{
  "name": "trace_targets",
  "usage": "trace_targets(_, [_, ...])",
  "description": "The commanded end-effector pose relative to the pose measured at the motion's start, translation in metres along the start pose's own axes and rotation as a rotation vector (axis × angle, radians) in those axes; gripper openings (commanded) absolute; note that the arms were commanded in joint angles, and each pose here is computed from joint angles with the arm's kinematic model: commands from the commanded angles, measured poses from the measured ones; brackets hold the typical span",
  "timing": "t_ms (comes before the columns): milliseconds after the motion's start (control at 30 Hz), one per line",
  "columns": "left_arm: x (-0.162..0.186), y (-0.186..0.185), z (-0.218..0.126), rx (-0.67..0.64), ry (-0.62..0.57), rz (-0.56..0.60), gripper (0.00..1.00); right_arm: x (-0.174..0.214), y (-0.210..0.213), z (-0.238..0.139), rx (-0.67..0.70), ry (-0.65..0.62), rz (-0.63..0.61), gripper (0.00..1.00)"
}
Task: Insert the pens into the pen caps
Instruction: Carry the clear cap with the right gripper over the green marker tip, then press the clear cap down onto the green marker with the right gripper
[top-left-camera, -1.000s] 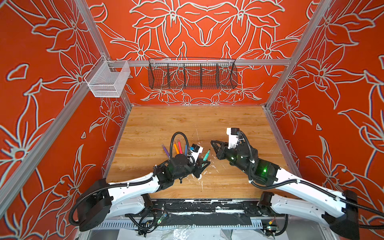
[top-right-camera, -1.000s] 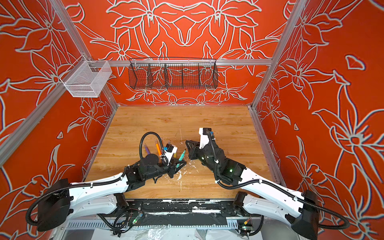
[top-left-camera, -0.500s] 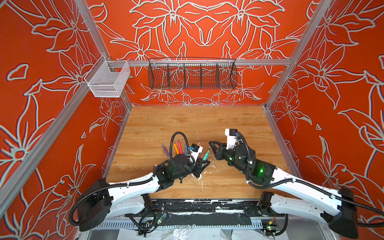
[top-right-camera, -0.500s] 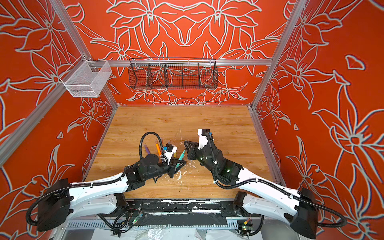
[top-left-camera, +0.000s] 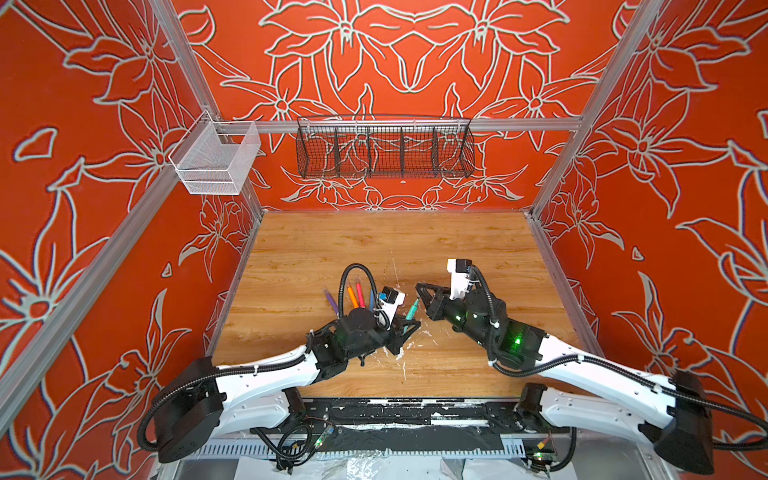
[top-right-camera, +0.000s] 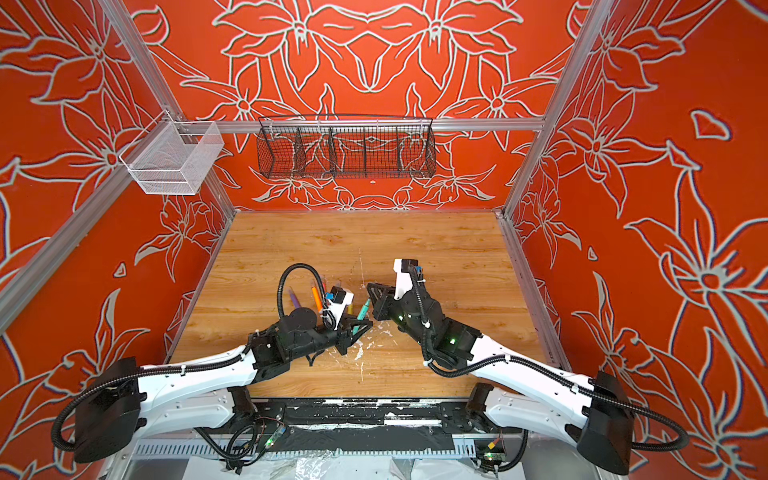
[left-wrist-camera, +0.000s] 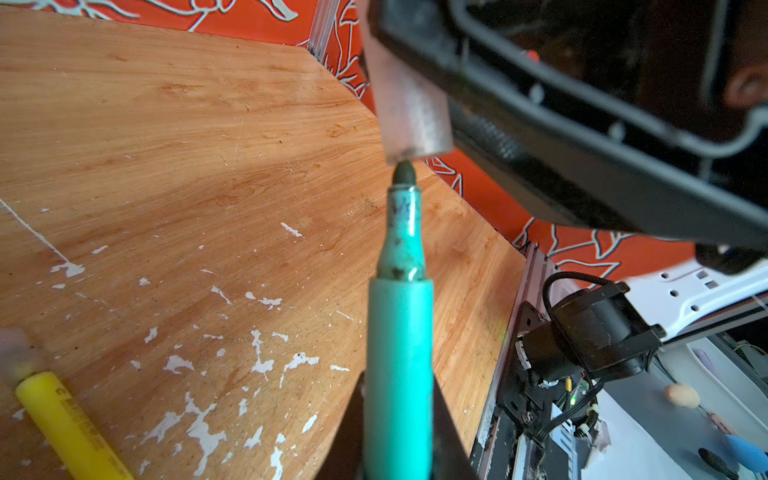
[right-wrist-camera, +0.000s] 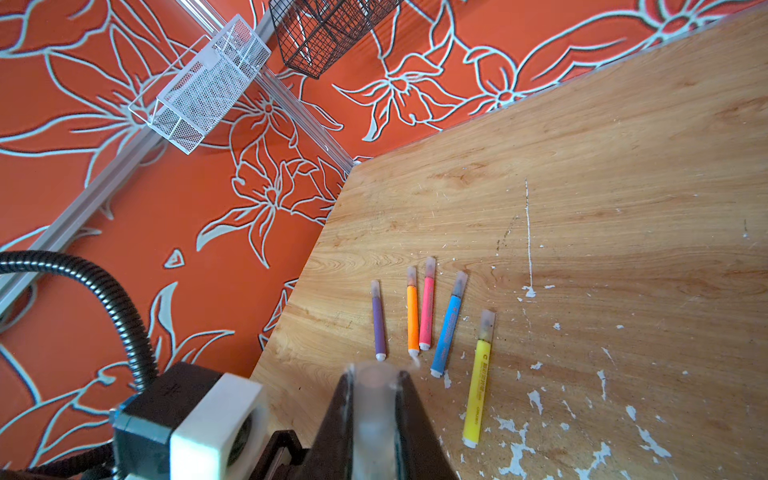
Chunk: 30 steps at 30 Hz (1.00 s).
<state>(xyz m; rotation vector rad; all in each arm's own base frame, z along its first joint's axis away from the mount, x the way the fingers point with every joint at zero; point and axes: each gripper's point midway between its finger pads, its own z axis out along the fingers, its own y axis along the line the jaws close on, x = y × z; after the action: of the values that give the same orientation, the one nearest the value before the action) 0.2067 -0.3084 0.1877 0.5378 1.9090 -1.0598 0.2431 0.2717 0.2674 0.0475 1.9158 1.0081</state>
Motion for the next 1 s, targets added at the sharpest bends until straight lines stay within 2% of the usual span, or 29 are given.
trace_targets(0, [-0.01, -0.004, -0.003, 0.01, -0.048, 0.005, 0.0, 0.006, 0.002, 0.003, -0.024, 0.017, 0.028, 0.0])
trace_targets(433, [-0.016, 0.006, -0.01, -0.037, -0.104, -0.03, 0.0, 0.02, -0.005, 0.008, -0.021, 0.049, 0.05, 0.0])
trace_targets(567, [-0.02, 0.0, -0.01, 0.0, -0.133, -0.066, 0.0, 0.034, 0.005, 0.008, -0.075, 0.076, 0.086, 0.0])
trace_targets(767, [-0.023, -0.007, -0.004, 0.066, -0.171, -0.135, 0.0, 0.05, 0.022, 0.002, -0.109, 0.076, 0.074, 0.0])
trace_targets(967, [-0.022, 0.003, 0.001, 0.021, -0.182, -0.159, 0.0, 0.057, 0.017, 0.001, -0.101, 0.072, 0.101, 0.0])
